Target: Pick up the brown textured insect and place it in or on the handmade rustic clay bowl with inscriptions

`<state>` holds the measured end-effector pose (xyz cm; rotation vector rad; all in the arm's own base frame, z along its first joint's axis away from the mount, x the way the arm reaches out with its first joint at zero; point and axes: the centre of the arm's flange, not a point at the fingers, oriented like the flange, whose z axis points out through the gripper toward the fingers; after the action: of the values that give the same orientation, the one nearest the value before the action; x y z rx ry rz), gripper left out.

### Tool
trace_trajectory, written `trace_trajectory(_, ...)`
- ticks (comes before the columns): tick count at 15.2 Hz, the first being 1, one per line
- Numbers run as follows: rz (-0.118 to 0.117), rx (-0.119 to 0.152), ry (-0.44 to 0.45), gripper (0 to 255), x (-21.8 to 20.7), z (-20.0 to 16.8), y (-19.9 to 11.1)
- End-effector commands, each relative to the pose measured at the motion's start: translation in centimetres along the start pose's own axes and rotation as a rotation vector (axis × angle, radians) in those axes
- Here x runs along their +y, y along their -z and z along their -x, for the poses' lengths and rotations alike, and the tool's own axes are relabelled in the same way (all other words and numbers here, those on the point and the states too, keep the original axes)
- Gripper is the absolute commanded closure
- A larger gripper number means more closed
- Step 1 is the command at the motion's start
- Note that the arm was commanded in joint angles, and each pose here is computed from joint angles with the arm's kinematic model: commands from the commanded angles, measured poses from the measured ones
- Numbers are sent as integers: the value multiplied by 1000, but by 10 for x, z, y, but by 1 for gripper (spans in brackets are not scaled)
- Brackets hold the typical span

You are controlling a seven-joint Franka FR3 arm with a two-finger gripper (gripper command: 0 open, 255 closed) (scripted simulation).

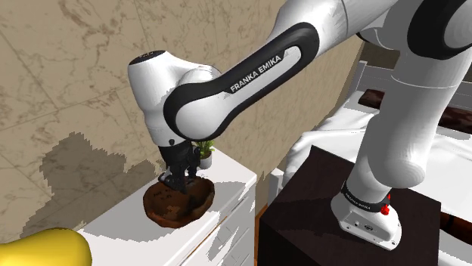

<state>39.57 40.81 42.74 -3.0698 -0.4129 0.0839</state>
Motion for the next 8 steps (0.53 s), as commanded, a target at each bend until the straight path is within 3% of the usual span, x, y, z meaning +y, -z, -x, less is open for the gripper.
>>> trace_trajectory(1, 0, 0, 0, 255, 0, 0, 0)
trace_trajectory(4, 0, 0, 0, 255, 0, 0, 0)
trace_trajectory(5, 0, 0, 0, 0, 0, 0, 0)
trace_trajectory(8, 0, 0, 0, 0, 0, 0, 0)
